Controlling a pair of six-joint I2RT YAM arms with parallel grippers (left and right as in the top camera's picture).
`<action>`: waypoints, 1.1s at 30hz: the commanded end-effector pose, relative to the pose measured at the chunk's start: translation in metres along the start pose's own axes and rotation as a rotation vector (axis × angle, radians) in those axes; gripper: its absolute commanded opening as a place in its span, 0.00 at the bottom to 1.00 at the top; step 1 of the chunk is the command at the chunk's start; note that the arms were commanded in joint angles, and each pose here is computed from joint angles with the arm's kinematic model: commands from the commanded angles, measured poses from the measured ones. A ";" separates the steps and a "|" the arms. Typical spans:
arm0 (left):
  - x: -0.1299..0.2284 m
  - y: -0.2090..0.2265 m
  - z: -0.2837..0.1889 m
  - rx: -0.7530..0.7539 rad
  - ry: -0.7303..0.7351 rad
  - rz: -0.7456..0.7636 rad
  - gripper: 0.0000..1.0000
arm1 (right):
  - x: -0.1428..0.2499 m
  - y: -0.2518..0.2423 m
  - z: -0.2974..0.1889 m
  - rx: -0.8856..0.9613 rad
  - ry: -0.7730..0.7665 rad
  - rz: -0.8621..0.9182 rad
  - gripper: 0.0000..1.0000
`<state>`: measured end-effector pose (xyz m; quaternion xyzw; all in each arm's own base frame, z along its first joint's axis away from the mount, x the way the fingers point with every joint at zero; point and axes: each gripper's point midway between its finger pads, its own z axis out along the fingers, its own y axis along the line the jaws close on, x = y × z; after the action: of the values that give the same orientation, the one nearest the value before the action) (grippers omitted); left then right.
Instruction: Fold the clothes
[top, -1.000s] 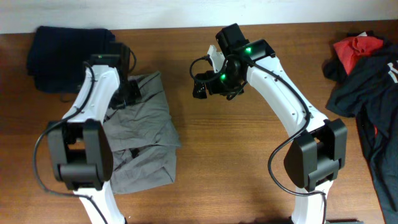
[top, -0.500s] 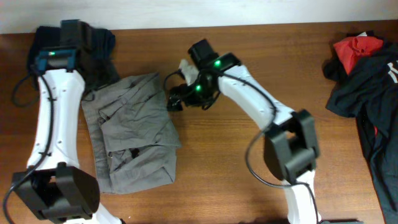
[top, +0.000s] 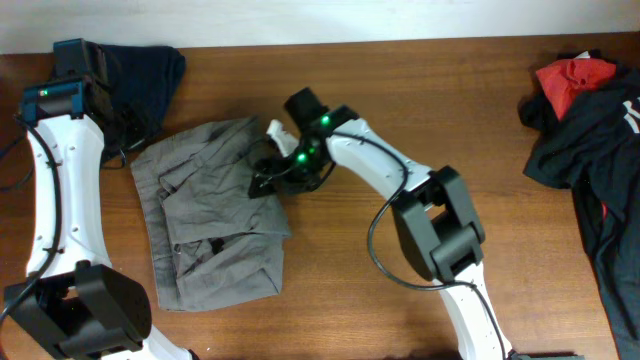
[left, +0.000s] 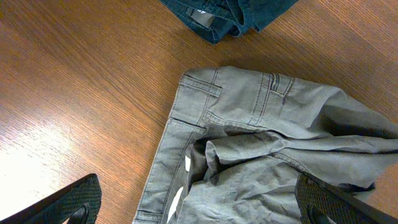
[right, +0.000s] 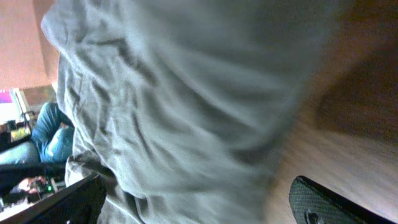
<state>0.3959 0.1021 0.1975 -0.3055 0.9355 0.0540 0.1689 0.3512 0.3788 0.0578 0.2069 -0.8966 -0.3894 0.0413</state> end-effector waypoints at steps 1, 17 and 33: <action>0.002 0.000 0.001 0.004 0.013 -0.017 0.99 | 0.014 0.013 0.030 -0.028 0.060 0.027 0.99; 0.003 0.000 0.001 0.002 0.017 -0.016 0.99 | 0.002 -0.005 0.026 0.014 0.019 0.109 0.16; 0.008 -0.011 0.001 0.048 0.038 -0.008 0.99 | -0.017 -0.143 -0.091 0.133 -0.147 0.446 0.04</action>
<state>0.3959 0.0936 0.1960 -0.3016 0.9389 0.0330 0.1627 0.4248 0.2673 0.0294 0.0064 -0.9327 -0.3563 0.0552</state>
